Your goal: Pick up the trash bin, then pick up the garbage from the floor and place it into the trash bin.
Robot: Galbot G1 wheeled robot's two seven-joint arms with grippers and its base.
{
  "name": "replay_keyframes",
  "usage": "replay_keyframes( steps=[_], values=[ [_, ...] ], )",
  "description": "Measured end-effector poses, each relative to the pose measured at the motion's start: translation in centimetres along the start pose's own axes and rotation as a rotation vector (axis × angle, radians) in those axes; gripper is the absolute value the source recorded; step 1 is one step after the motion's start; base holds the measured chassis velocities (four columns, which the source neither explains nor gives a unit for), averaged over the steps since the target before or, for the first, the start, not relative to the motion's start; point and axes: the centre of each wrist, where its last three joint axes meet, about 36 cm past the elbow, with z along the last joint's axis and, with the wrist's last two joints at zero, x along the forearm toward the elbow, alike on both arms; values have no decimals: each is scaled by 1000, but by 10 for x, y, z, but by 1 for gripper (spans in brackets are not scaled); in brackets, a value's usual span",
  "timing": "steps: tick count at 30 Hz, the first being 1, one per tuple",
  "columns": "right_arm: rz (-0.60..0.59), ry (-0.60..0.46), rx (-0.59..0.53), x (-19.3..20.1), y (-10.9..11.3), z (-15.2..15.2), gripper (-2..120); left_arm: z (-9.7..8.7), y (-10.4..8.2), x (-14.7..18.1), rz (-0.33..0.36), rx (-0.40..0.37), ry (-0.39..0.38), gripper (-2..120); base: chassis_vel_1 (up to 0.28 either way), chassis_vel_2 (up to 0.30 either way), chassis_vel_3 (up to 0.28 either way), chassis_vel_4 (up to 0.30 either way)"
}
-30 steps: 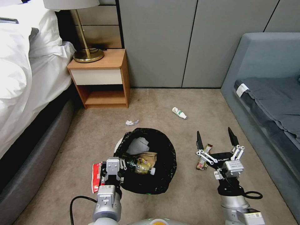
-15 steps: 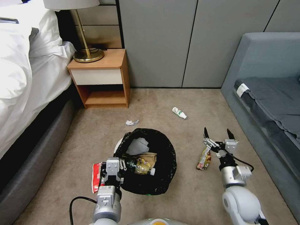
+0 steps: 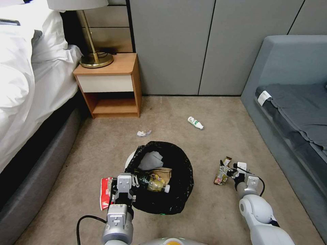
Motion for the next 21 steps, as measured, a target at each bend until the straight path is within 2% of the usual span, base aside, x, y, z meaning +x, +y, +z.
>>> replay_keyframes(
  steps=[7,15,18,21],
  values=[
    [-16,53,-37,-29,-8,14,100,0,0,0,-1,-2,1,2,0,0,0,0],
    [-11,101,-30,-51,-9,35,100,0,2,-1,-8,-7,0,2,0,0,0,0],
    [-12,116,-23,-55,-8,42,96,0,1,0,-8,-5,1,2,0,0,0,0],
    [-23,118,-7,-58,-10,56,82,1,0,0,-6,-8,1,2,0,0,0,0]
  ],
)
